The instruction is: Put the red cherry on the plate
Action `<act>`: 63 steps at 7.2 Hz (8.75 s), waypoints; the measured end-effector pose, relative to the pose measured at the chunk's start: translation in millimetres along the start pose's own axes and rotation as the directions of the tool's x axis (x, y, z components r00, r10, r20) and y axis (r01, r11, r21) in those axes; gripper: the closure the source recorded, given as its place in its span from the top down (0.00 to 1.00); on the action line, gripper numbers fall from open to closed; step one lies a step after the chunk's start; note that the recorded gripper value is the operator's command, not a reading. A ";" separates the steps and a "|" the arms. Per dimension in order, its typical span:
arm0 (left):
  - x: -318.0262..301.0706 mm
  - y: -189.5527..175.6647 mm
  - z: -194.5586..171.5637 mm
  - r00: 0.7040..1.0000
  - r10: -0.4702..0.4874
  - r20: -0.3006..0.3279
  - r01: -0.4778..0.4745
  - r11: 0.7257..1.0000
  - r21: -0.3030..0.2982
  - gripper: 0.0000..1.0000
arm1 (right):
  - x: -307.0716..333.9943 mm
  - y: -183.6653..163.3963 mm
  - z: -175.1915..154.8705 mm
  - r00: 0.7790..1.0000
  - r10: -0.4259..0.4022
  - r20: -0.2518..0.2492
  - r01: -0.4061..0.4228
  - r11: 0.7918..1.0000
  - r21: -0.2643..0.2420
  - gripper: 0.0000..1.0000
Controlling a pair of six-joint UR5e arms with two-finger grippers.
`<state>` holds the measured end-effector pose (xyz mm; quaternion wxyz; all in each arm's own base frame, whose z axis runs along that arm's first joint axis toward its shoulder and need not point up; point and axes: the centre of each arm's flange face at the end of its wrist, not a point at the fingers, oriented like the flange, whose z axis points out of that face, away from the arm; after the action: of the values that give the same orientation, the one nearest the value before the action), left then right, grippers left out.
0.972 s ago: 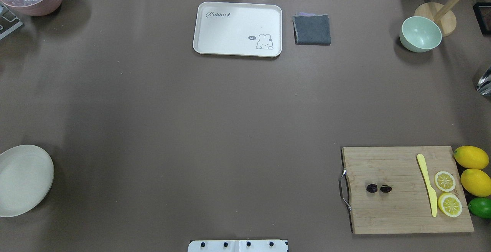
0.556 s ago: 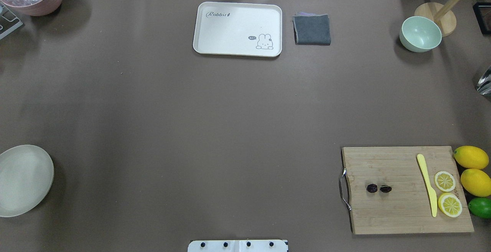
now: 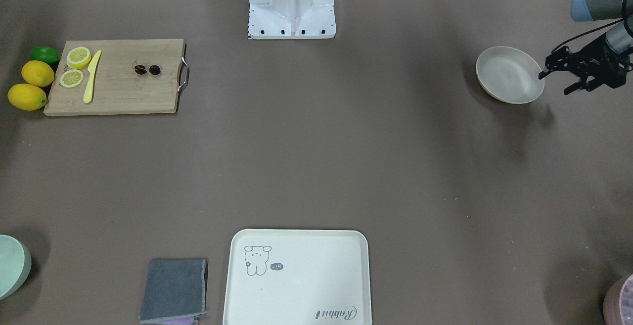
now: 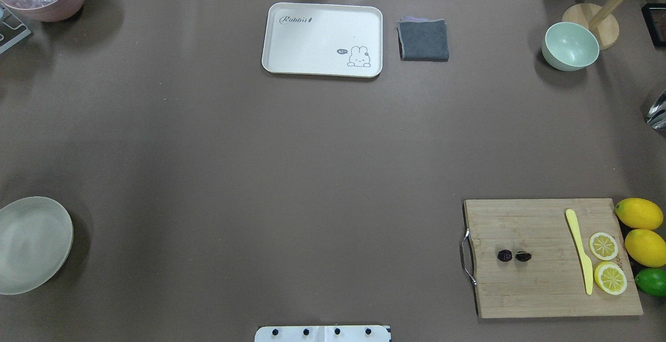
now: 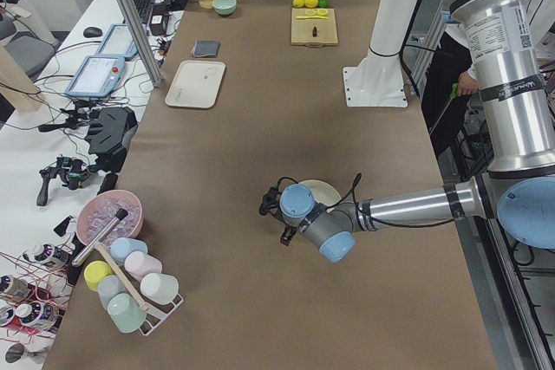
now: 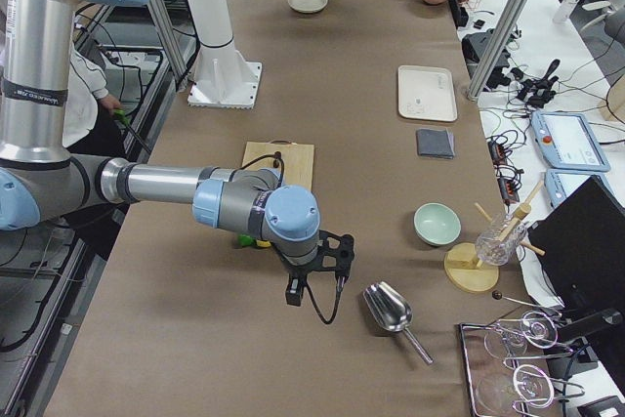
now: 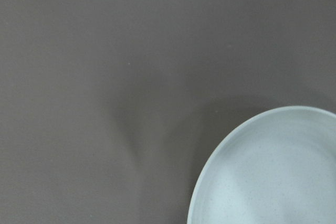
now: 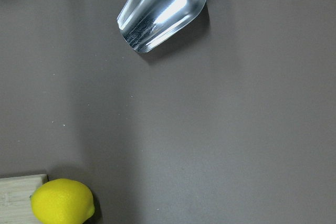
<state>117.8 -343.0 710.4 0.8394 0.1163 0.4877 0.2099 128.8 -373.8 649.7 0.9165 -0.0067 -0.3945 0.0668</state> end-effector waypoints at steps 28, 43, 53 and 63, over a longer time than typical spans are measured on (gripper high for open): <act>309.8 -334.1 65.2 0.799 -0.475 -0.369 0.563 0.806 0.182 0.00 | -3.9 -4.9 -3.2 0.999 -0.036 -0.001 0.036 0.999 0.034 1.00; 408.8 -363.7 122.9 0.908 -0.394 -0.142 0.417 0.825 0.381 0.98 | -227.9 -47.5 17.3 0.996 -0.052 0.070 0.047 0.997 0.069 1.00; 293.8 -368.8 68.3 0.958 -0.281 0.052 0.228 0.861 0.454 0.98 | -464.0 140.4 147.2 0.974 -0.222 0.038 0.221 0.975 0.016 0.87; 297.6 -371.5 67.8 0.960 -0.277 0.047 0.226 0.861 0.455 0.98 | -442.9 163.5 195.4 0.972 -0.231 -0.051 0.227 0.972 -0.064 0.53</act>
<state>395.1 -532.5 366.4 0.8362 0.2521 0.4864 -0.0254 -332.9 -276.4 453.8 0.9286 0.0103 -0.3675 -0.0510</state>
